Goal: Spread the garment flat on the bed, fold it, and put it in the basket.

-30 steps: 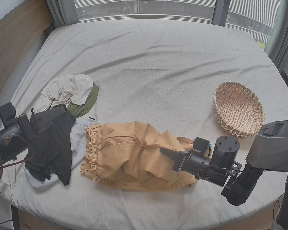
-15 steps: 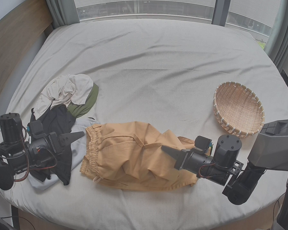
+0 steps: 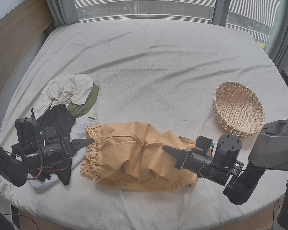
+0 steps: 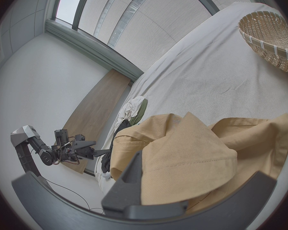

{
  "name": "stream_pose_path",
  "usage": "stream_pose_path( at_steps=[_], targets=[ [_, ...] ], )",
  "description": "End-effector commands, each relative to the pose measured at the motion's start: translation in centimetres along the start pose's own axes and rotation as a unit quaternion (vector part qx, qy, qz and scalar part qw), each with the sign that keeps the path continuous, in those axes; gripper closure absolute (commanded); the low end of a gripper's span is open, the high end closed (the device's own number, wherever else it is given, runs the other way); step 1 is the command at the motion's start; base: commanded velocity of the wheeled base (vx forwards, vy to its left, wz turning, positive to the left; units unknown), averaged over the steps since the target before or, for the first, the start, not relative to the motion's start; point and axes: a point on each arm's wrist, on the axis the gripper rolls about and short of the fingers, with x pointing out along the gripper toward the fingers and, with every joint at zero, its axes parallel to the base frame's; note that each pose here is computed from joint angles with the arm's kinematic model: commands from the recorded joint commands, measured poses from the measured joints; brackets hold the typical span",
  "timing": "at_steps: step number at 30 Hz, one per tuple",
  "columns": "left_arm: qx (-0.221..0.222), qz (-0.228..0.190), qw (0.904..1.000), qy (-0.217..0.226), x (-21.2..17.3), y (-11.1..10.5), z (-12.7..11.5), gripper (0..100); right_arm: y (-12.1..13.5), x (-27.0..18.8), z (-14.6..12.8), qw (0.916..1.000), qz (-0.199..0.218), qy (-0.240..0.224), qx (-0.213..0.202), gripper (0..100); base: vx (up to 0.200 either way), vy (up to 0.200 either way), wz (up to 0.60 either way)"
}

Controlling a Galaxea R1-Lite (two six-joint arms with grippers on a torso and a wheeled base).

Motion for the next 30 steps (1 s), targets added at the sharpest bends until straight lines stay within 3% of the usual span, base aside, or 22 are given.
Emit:
stream_pose_path(
  at_steps=[1, 8, 21, 30],
  targets=[
    [-0.008, 0.0, 0.9998, 0.017, 1.4, 0.3, -0.4, 0, -0.1, 0.1, 0.0, 1.0, 0.0, -0.001, 0.001, 100, 0.0, 0.0, 0.0],
    [-0.053, -0.016, 0.9984, 0.01, 2.4, -0.5, 0.5, 0, 0.0, 0.0, 0.1, 1.0, 0.0, -0.003, 0.001, 100, 0.0, 0.0, 0.0],
    [-0.051, -0.025, 0.9983, 0.011, 4.7, 0.4, 0.4, 0, 0.0, 0.0, 0.1, 1.0, 0.0, -0.003, 0.001, 100, 0.0, 0.0, 0.0],
    [-0.116, -0.056, 0.9916, 0.008, 5.6, -0.6, 0.5, 0, 0.0, 0.0, 0.1, 1.0, -0.003, -0.006, 0.001, 100, 0.0, 0.0, 0.0]
  ],
)
